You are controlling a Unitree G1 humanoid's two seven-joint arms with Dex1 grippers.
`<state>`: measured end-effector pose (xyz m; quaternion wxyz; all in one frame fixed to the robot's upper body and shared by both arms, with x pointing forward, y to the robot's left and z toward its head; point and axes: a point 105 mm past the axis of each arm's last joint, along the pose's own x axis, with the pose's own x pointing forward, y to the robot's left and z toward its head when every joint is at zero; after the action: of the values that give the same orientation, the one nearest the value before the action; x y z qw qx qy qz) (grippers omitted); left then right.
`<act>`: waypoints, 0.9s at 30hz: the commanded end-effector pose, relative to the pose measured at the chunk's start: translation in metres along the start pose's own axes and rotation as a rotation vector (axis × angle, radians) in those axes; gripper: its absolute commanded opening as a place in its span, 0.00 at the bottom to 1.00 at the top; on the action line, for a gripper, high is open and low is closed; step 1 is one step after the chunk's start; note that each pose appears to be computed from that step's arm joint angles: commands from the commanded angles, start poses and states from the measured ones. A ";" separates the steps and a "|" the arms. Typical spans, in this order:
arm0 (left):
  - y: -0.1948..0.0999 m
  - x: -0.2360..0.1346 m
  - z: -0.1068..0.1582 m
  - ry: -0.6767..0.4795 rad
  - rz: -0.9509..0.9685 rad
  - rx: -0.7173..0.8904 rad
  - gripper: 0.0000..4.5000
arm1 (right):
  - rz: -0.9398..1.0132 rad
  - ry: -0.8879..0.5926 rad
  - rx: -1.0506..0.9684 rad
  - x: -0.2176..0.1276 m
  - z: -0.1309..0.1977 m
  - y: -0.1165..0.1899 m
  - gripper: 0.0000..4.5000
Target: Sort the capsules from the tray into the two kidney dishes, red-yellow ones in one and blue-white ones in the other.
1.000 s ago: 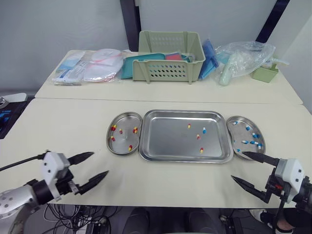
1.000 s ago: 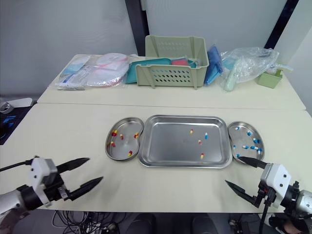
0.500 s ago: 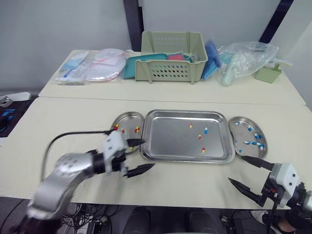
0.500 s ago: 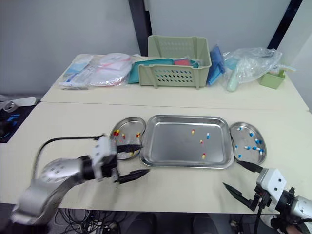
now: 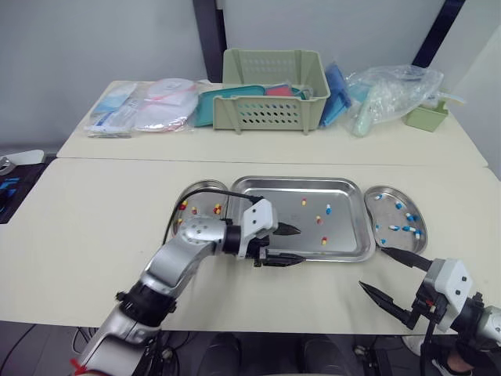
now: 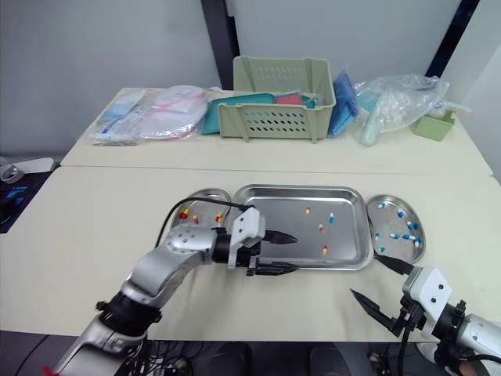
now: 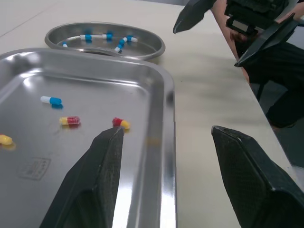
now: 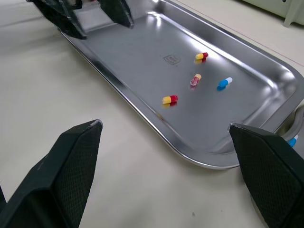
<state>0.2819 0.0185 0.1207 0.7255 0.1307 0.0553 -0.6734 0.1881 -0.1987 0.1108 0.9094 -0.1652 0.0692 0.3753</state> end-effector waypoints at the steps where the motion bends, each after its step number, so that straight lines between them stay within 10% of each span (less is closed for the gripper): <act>1: 0.007 0.014 0.009 -0.003 -0.021 0.039 0.67 | -0.003 -0.031 -0.026 0.001 0.010 0.002 1.00; 6: 0.016 0.027 0.012 0.015 -0.041 0.053 0.40 | -0.011 -0.026 -0.010 -0.002 0.007 0.005 1.00; 27: 0.029 0.071 -0.007 0.088 -0.078 0.059 0.40 | -0.030 -0.008 0.023 -0.006 -0.004 0.015 1.00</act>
<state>0.3156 -0.0407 0.0881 0.6934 0.1765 0.0949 -0.6921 0.1749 -0.1985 0.0969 0.9186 -0.1430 0.0867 0.3580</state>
